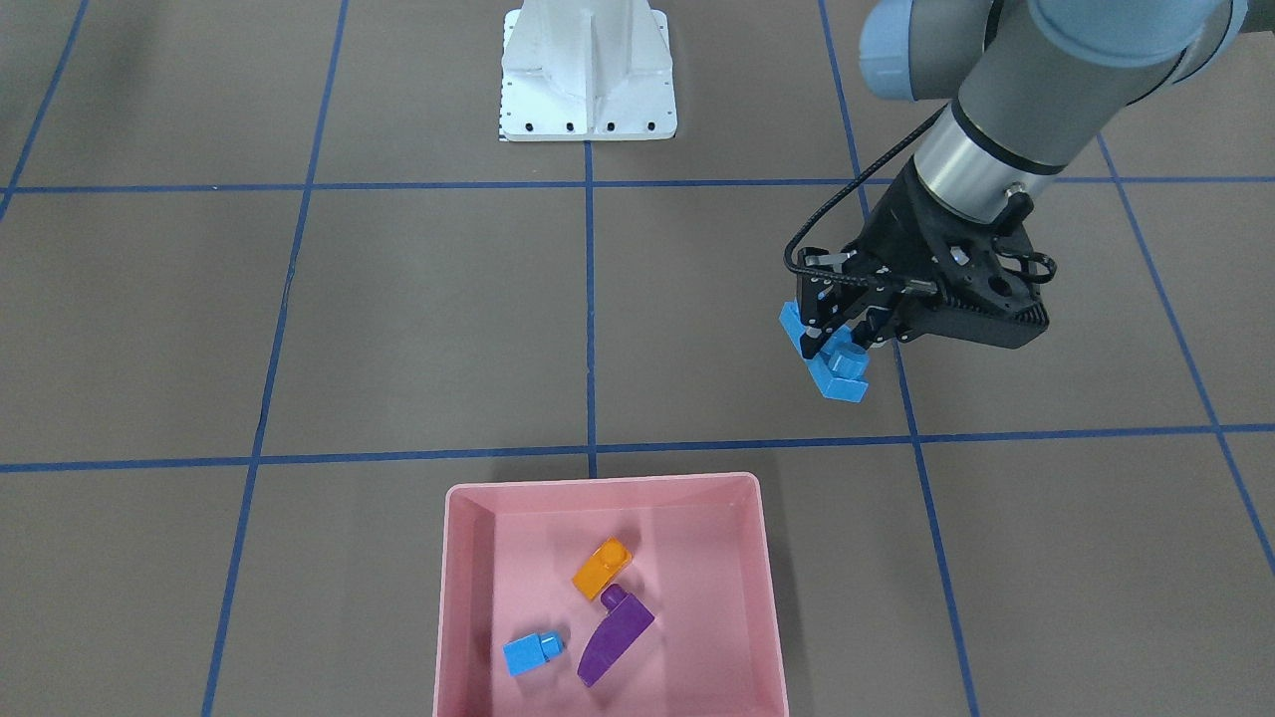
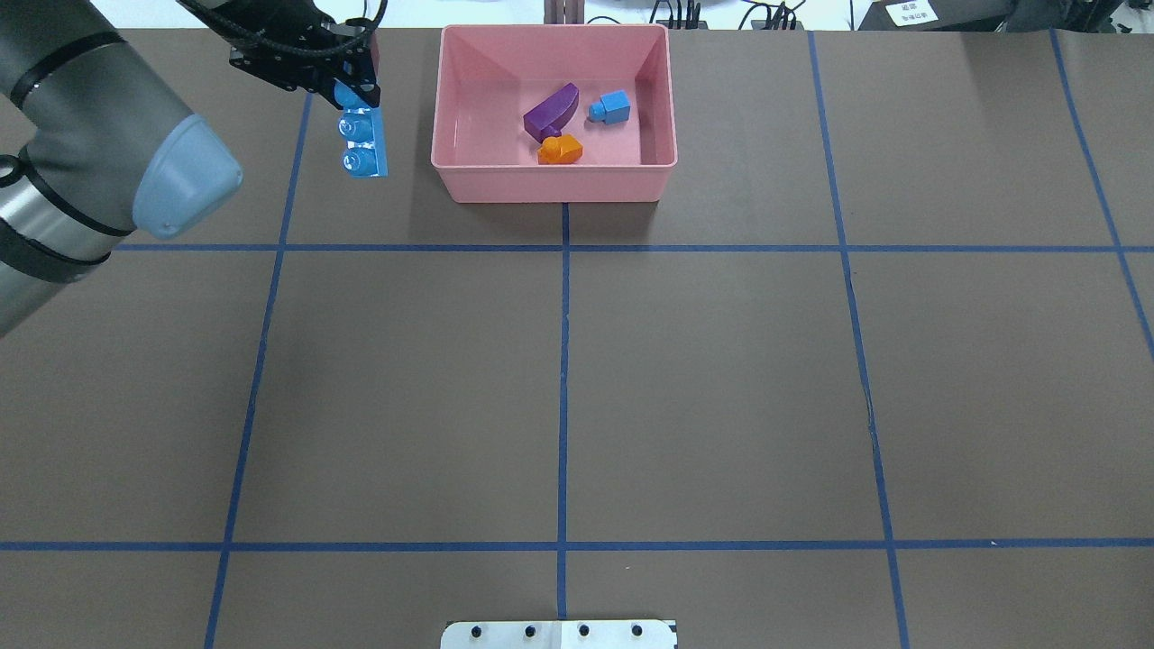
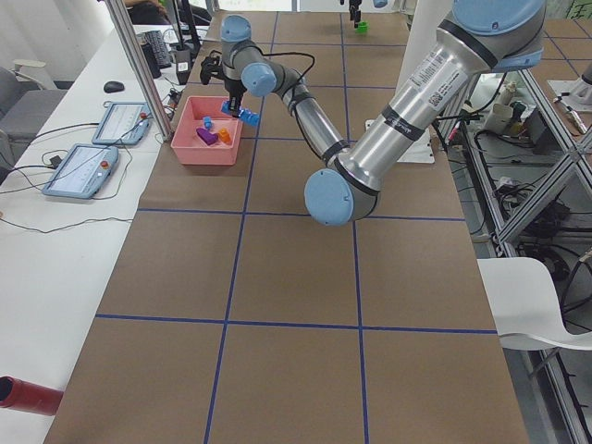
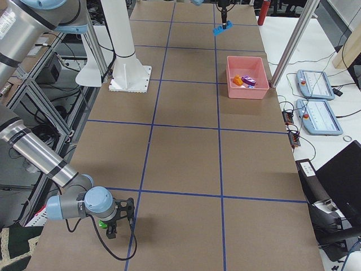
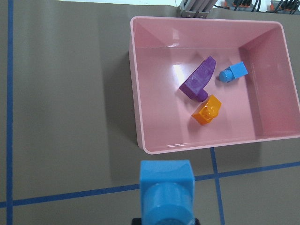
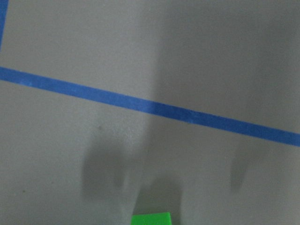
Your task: Put all blocks into box
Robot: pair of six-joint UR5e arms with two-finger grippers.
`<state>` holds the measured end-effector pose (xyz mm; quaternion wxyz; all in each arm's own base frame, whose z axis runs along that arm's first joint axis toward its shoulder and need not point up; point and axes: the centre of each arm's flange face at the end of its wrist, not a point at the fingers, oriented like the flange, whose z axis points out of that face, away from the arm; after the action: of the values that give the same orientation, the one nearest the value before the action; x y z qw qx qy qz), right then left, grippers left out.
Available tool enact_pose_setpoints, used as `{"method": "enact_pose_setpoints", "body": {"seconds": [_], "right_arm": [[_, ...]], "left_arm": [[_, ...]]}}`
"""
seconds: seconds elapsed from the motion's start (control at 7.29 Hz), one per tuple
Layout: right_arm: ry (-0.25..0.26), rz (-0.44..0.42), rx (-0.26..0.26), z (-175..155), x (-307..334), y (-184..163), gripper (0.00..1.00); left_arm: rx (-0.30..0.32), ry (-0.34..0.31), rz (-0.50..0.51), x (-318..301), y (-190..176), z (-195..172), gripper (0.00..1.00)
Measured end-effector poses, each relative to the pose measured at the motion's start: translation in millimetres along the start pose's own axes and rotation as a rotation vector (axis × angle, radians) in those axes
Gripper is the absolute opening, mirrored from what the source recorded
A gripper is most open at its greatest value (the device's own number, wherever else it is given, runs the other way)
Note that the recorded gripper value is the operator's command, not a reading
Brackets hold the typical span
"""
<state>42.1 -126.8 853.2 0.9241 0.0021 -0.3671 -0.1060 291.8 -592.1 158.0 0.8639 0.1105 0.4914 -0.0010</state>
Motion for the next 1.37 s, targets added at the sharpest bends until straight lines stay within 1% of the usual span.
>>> {"method": "enact_pose_setpoints", "body": {"seconds": [0.14,0.27,0.41,0.55,0.69,0.82,0.96,1.24,1.37], "right_arm": [[-0.015,0.007,-0.01,3.6,1.7,5.9,0.97],[-0.035,0.013,-0.017,6.1,2.0,10.0,0.89],[-0.05,0.018,-0.022,8.0,2.2,13.1,0.5],[-0.061,0.024,-0.026,9.1,2.1,15.0,0.04],[-0.067,0.026,-0.028,9.7,2.2,16.0,0.0],[-0.068,0.024,-0.029,10.1,2.4,16.6,0.0],[-0.069,0.021,-0.029,10.2,2.5,16.3,0.0],[-0.07,0.019,-0.027,10.0,2.1,15.2,0.0],[-0.071,0.017,-0.025,9.5,1.6,13.7,0.0]], "left_arm": [[0.001,0.001,0.002,0.5,0.2,-0.7,0.0],[0.003,0.001,0.004,1.1,0.6,-1.6,0.0],[0.004,0.002,0.006,1.4,0.7,-2.6,0.0],[0.005,0.003,0.007,1.6,0.9,-3.4,0.0],[0.004,0.002,0.006,1.5,0.6,-2.7,0.0],[0.001,-0.001,0.003,2.7,-2.7,1.7,0.0],[0.003,-0.005,-0.002,10.4,-15.2,10.5,0.0],[0.028,-0.015,-0.029,44.7,-56.7,26.4,0.0],[0.045,-0.008,-0.05,64.0,-75.1,38.8,0.0]]}}
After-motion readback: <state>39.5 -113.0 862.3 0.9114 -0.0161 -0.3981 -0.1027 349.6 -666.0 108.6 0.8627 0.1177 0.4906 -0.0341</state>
